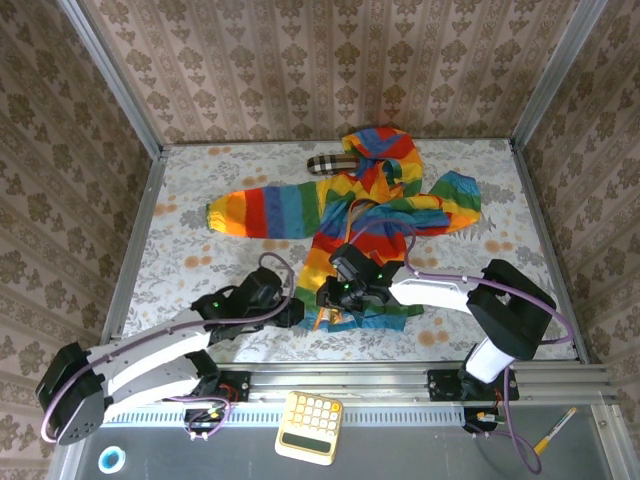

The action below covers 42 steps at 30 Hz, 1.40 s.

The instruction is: Zip up the jacket

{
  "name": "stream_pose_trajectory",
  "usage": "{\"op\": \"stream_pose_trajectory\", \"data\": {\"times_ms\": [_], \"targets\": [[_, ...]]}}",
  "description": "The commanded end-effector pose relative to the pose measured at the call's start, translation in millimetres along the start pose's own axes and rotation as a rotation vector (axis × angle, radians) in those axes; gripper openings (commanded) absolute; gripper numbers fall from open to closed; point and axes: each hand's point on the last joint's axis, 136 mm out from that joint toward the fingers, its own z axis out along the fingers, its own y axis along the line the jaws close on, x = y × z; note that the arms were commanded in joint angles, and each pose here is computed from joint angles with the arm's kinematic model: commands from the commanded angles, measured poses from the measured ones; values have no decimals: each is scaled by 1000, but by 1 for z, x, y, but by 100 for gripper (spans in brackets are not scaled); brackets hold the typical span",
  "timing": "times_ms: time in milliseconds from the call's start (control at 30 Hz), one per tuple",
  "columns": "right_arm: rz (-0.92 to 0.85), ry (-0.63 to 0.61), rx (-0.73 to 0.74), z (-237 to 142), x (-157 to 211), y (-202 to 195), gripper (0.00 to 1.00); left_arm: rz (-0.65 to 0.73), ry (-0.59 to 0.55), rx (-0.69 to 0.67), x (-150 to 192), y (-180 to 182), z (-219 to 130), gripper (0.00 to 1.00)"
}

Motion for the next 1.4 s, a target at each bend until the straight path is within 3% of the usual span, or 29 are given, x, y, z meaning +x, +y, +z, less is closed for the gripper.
{"op": "stream_pose_trajectory", "data": {"times_ms": [0,200,400,633,800,967,1367], "targets": [[-15,0,82,1,7,-24,18,267,80,-130,13,14,4,36],[-7,22,129,11,13,-43,15,533,148,-182,22,2,23,45],[2,27,156,8,11,-59,9,658,177,-172,32,-8,46,54],[23,19,185,0,0,-80,6,664,175,-286,33,14,56,56],[28,22,218,-2,0,-93,6,645,169,-188,37,6,57,53],[36,18,229,-3,1,-99,6,664,152,-186,33,4,57,52],[42,-16,242,-16,0,-103,6,713,209,-111,41,-16,83,57]]}}
